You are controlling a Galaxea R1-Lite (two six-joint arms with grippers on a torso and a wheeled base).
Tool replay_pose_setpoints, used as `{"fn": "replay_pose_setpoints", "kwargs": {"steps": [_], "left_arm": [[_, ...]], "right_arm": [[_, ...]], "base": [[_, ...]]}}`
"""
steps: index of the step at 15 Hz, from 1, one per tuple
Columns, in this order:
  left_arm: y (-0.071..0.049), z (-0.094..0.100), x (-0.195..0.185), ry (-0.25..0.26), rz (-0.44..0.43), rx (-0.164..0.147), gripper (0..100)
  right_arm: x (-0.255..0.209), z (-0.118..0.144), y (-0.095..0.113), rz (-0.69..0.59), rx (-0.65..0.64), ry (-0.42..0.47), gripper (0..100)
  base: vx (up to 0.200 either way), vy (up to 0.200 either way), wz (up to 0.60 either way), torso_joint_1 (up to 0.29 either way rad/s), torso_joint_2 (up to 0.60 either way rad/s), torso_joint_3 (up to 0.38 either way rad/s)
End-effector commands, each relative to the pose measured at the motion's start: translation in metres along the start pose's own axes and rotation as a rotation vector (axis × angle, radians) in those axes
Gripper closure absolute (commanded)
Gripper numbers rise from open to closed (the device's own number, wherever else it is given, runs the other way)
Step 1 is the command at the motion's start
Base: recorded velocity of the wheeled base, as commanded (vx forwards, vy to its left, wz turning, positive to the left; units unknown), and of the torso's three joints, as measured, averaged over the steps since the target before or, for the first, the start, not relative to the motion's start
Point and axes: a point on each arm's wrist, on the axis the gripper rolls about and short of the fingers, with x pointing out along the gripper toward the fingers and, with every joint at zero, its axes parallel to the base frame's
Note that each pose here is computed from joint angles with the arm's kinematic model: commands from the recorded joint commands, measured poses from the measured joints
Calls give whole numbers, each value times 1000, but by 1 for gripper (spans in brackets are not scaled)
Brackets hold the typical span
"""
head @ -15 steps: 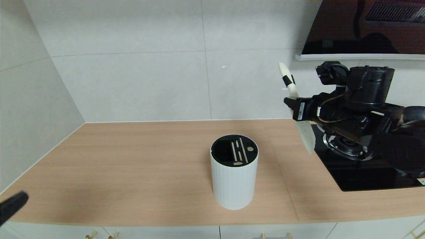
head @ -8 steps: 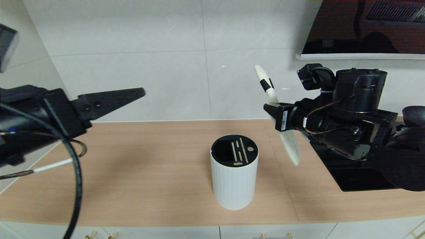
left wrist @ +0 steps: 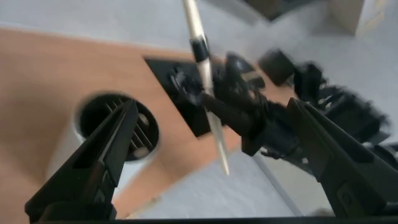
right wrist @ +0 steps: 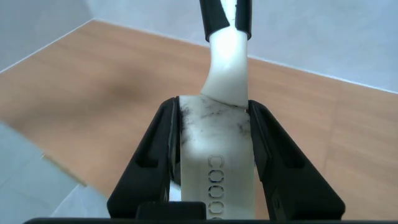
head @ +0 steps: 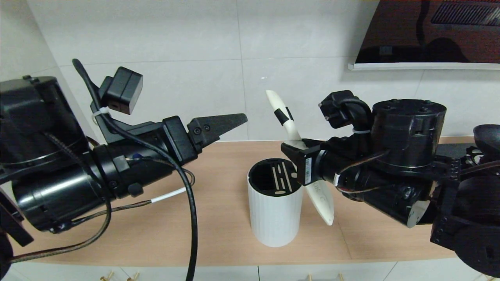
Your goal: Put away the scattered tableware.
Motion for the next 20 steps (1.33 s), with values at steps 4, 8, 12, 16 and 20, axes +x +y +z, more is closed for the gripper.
{"fn": "replay_pose_setpoints", "kwargs": {"steps": [4, 8, 12, 16, 20], "left_arm": [[11, -19, 17, 1, -28, 6, 0], [13, -22, 18, 9, -24, 6, 0], [15, -29, 25, 16, -34, 7, 0], [15, -29, 27, 6, -40, 8, 0], [16, -30, 26, 8, -38, 9, 0]], "right_arm": [[-4, -11, 29, 84, 13, 34, 100], [-10, -15, 39, 117, 9, 45, 100], [-17, -16, 52, 162, 42, 49, 100], [-19, -18, 57, 179, 45, 57, 100], [-21, -19, 59, 187, 59, 62, 100]], "base": [[0, 0, 0, 0, 0, 0], [0, 0, 0, 0, 0, 0], [0, 0, 0, 0, 0, 0], [0, 0, 0, 0, 0, 0], [0, 0, 0, 0, 0, 0]]}}
